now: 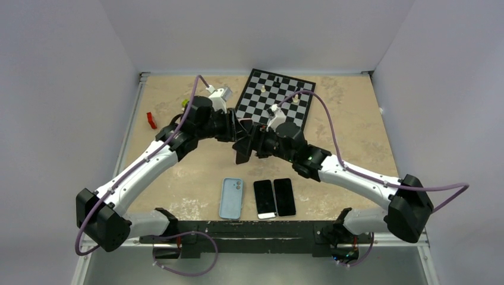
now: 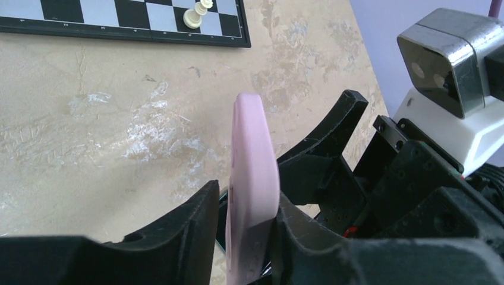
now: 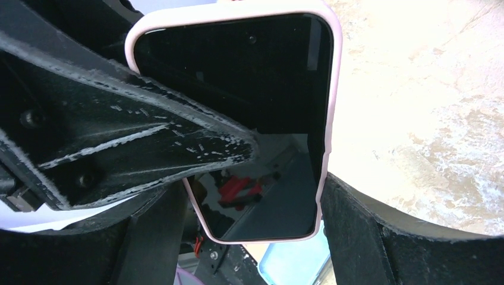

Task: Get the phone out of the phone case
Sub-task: Pick up the phone at the center of the board, then remove the phone case from the phone.

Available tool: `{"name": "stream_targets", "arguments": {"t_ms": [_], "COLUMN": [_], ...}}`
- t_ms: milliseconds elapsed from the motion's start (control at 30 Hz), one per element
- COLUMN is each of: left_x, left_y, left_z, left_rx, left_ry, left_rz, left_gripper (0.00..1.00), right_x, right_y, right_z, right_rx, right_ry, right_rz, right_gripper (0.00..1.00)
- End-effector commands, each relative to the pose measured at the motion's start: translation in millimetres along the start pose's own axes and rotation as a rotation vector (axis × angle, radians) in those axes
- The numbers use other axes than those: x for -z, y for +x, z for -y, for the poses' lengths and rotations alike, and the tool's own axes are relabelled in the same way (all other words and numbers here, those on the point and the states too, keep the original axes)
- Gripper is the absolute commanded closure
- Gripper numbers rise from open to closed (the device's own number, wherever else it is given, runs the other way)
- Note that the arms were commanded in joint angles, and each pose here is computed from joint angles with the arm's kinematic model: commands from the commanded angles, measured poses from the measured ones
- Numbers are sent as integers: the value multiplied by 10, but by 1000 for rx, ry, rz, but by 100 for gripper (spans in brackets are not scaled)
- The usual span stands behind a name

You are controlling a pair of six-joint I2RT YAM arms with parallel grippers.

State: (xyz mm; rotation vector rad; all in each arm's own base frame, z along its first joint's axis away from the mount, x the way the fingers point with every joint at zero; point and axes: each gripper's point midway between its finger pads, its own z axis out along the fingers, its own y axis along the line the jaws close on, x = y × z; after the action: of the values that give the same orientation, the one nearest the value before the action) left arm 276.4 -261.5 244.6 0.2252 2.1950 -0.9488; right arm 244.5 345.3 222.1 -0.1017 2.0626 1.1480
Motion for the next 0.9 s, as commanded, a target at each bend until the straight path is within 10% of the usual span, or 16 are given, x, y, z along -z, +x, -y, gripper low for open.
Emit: {"name": "stream_targets", "arguments": {"t_ms": [0, 100, 200, 267, 667, 867], "left_x": [-59, -50, 2, 66, 298, 430], "left_y": [8, -9, -64, -112, -167, -111], "left_z": [77, 122, 141, 215, 738, 976], "left_rx": [-11, -24, -63, -97, -238, -260], "left_ry": [38, 59, 65, 100, 434, 600], "left_rz": [-8, -7, 18, 44, 49, -2], "left_gripper": [70, 94, 99, 100, 100, 100], "right_x": [-9, 24, 119, 177, 725, 1012], "right_y": [-431, -428, -347, -256, 115, 152], "right_z": [-392, -327, -264, -215, 245, 199], "right_rx": [1, 18, 54, 98, 265, 265], "right_ry": [-47, 3, -4, -8, 11, -253], "right_rz": [143, 139, 130, 100, 52, 16], "right_gripper": [100, 89, 33, 14, 6, 9]}}
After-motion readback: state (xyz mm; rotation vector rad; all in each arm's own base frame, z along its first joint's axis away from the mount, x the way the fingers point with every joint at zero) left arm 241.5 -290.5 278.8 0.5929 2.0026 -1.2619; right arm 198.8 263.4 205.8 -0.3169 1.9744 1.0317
